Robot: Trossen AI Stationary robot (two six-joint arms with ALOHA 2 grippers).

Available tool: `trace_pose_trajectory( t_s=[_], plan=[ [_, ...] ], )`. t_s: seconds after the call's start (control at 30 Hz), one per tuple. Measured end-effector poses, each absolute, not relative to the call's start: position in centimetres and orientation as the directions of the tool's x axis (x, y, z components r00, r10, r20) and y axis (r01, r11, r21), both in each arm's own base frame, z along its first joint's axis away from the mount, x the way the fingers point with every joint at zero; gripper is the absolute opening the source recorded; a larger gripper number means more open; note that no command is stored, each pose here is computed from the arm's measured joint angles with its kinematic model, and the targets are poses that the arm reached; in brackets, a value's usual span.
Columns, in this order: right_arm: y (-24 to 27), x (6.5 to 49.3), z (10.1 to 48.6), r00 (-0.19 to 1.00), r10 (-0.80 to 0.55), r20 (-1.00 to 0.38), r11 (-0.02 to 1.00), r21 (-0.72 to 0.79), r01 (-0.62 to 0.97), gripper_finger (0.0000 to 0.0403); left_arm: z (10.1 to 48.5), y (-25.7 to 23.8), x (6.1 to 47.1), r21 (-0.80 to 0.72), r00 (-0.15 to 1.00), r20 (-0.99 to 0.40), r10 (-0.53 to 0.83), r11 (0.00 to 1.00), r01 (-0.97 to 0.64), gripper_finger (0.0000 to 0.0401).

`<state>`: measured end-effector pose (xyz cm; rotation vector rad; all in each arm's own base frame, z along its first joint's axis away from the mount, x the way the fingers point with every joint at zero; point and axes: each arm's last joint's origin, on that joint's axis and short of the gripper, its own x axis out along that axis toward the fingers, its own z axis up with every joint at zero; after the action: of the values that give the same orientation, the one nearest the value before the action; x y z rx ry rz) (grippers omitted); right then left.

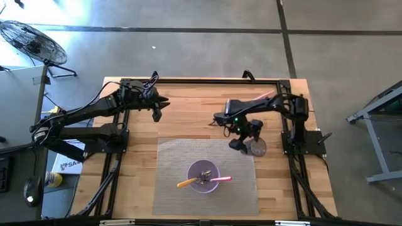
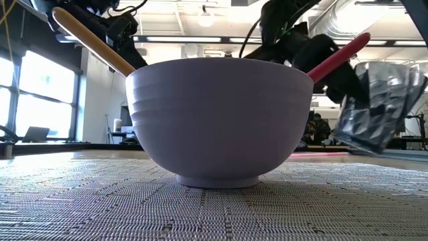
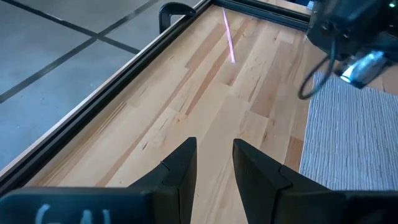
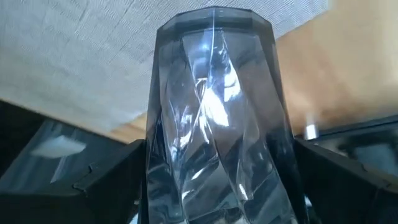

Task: Pick & Place Utensil
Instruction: Put the blue cup to the top right of the purple bowl on the gray mat

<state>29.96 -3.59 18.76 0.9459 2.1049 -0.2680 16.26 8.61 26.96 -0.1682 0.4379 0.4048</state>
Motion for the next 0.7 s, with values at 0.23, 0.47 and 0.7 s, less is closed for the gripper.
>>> trace_pose_trajectory(
  t_s=[0.23,0.47,0.7],
  plan=[
    [-2.0,30.2,18.7,-0.409,0.565,-0.716,0.677,0.119,0.727,0.0374,27.0,8.6,16.3,-0.071,0.828,-0.443,0.344,0.907,-0.415,0.0101],
    [-2.2,31.0,16.9,-0.415,0.567,-0.711,0.68,0.12,0.724,0.0374,27.0,8.6,16.3,-0.067,0.828,-0.443,0.344,0.908,-0.413,0.0101],
    [-2.2,31.2,15.9,-0.432,0.576,-0.694,0.685,0.122,0.719,0.0377,27.0,8.6,16.3,-0.059,0.828,-0.444,0.344,0.91,-0.41,0.0101]
  ],
)
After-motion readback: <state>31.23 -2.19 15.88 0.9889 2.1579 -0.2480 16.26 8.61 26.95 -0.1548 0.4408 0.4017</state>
